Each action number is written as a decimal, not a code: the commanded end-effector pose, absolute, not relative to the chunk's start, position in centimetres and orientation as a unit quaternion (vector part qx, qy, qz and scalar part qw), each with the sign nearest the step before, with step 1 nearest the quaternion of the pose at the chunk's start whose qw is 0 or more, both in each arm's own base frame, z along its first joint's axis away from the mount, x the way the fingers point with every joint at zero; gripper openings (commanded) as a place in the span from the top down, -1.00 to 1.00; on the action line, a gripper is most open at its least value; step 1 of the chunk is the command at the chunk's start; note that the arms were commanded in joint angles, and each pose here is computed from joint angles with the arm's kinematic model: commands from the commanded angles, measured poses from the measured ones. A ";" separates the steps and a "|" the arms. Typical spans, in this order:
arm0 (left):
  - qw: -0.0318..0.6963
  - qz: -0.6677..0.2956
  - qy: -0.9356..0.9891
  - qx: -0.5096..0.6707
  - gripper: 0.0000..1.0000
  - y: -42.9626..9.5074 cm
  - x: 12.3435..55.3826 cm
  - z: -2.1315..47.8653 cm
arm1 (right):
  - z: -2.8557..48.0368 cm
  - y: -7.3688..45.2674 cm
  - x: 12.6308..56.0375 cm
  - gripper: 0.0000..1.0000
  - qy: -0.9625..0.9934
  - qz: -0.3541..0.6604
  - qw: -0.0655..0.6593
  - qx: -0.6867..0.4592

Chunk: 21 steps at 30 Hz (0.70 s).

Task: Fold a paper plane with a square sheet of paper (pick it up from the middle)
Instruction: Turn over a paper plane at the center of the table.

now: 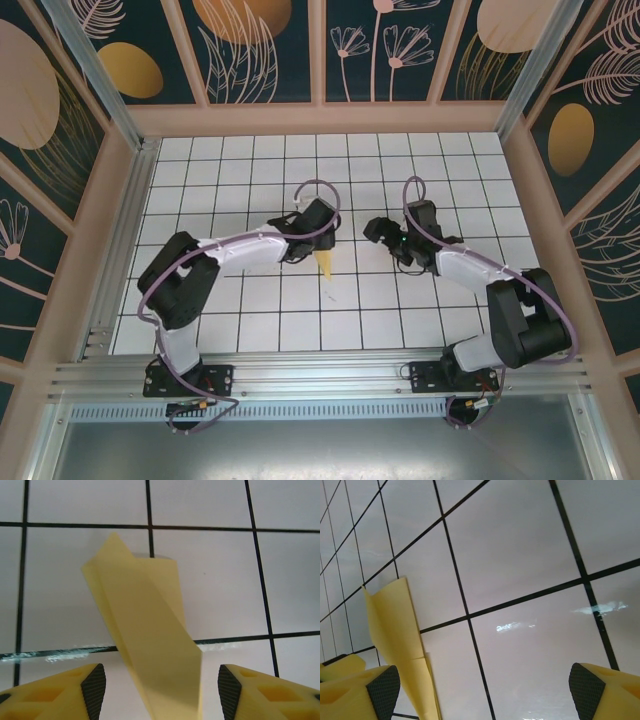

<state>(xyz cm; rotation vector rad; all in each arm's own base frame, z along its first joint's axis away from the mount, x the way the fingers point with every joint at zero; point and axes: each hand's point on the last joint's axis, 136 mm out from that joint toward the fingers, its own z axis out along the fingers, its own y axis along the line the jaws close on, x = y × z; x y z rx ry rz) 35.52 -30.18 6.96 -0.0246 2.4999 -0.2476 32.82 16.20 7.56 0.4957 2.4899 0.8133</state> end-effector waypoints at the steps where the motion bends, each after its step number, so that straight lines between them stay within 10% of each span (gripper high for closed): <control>1: 0.302 -0.015 0.953 -0.021 -0.25 -28.9 35.2 5.9 | 8.1 15.7 32.9 -0.80 0.900 0.302 0.247 0.192; 21: 0.287 -0.126 0.948 -0.053 0.89 -29.9 35.0 5.2 | 8.5 15.6 32.4 -0.77 0.899 0.314 0.242 0.185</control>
